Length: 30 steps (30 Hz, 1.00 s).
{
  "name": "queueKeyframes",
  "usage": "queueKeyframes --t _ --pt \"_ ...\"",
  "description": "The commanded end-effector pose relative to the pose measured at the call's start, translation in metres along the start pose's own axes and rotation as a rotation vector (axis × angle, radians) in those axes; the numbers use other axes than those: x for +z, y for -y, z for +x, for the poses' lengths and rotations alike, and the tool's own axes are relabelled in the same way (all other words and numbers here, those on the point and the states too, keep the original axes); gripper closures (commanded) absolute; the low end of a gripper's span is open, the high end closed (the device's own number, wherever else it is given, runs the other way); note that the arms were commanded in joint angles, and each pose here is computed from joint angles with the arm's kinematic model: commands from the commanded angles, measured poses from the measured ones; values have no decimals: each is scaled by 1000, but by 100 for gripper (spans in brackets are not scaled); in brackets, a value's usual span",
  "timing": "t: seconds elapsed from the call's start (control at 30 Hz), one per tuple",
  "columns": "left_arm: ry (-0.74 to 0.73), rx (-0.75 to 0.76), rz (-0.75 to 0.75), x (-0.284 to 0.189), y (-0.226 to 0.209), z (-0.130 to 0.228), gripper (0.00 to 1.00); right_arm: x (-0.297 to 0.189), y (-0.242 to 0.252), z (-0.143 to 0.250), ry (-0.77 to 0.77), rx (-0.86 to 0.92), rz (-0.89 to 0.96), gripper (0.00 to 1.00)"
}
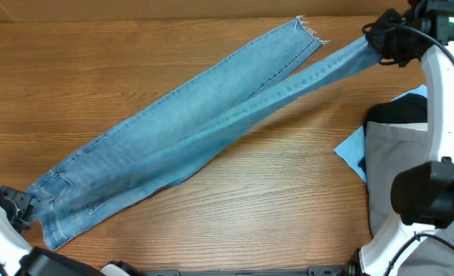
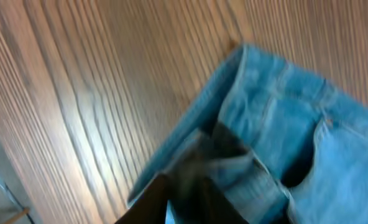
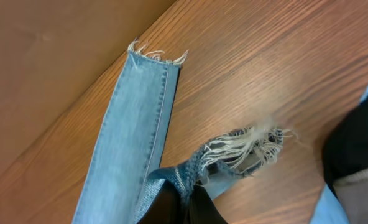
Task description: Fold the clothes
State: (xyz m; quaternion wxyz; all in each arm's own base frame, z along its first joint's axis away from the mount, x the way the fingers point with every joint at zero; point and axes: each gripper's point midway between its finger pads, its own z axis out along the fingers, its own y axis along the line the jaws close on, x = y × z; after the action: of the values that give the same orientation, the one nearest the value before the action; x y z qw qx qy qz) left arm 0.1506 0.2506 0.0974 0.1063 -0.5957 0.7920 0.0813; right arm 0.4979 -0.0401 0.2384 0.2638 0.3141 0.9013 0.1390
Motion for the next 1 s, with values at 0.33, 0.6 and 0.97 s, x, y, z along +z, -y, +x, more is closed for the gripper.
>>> queueKeyframes --t 0.33,0.6,0.97 --pt "-133 -13 -93 47 -9 11 80 56 -7 -2 2 2 8 95" --pt "-134 -13 -93 47 -9 11 78 100 -32 13 -57 -17 -85 95" --pt "-149 -11 -99 46 -11 15 78 140 -91 8 20 -102 -293 95"
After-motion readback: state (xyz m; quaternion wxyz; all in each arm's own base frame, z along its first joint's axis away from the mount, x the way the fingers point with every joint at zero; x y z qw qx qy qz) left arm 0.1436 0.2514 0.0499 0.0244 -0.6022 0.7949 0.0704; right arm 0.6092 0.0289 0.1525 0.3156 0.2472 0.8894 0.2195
